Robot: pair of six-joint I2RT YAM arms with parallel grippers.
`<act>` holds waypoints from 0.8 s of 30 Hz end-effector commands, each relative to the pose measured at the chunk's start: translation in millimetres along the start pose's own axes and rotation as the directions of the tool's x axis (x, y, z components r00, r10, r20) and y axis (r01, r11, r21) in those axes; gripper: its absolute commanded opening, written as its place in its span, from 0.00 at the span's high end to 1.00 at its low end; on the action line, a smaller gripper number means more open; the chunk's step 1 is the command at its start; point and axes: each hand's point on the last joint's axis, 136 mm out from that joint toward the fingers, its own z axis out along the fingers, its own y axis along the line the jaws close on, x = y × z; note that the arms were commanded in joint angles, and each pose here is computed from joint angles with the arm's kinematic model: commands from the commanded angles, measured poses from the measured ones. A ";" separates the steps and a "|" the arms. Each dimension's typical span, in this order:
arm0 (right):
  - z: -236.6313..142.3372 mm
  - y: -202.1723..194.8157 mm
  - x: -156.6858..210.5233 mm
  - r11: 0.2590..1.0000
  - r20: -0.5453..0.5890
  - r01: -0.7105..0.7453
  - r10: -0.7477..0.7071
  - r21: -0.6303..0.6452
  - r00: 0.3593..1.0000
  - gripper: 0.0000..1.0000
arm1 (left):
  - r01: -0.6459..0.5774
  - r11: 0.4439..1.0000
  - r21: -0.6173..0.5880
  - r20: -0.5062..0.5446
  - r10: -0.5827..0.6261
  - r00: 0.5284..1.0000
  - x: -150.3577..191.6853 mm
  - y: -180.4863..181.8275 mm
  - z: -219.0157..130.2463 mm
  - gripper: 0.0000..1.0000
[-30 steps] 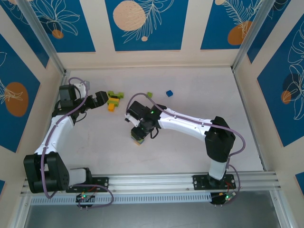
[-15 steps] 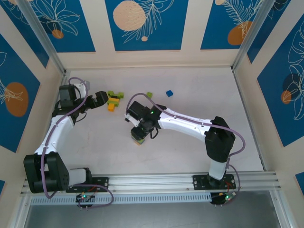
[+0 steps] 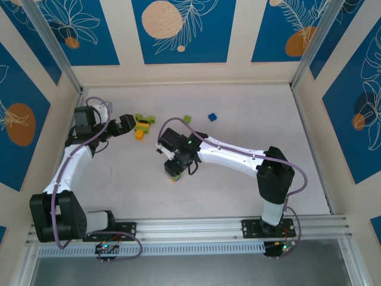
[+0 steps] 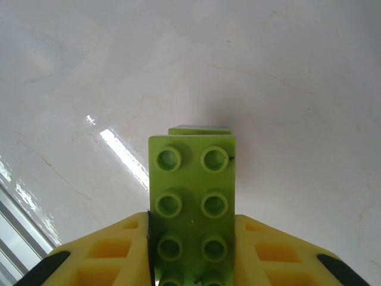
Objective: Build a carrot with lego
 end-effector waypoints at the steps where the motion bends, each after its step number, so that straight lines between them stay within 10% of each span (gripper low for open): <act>1: 4.0 0.5 17.8 0.999 -0.080 0.001 0.002 0.039 0.997 0.69 | -0.013 1.000 0.023 0.025 0.012 1.000 -10.8 -7.5 -6.5 0.00; 24: 25.2 -1.6 21.9 0.985 -0.109 -0.128 0.141 0.118 0.984 0.69 | -0.010 1.000 0.030 0.028 0.009 1.000 -10.6 -8.4 -6.4 0.00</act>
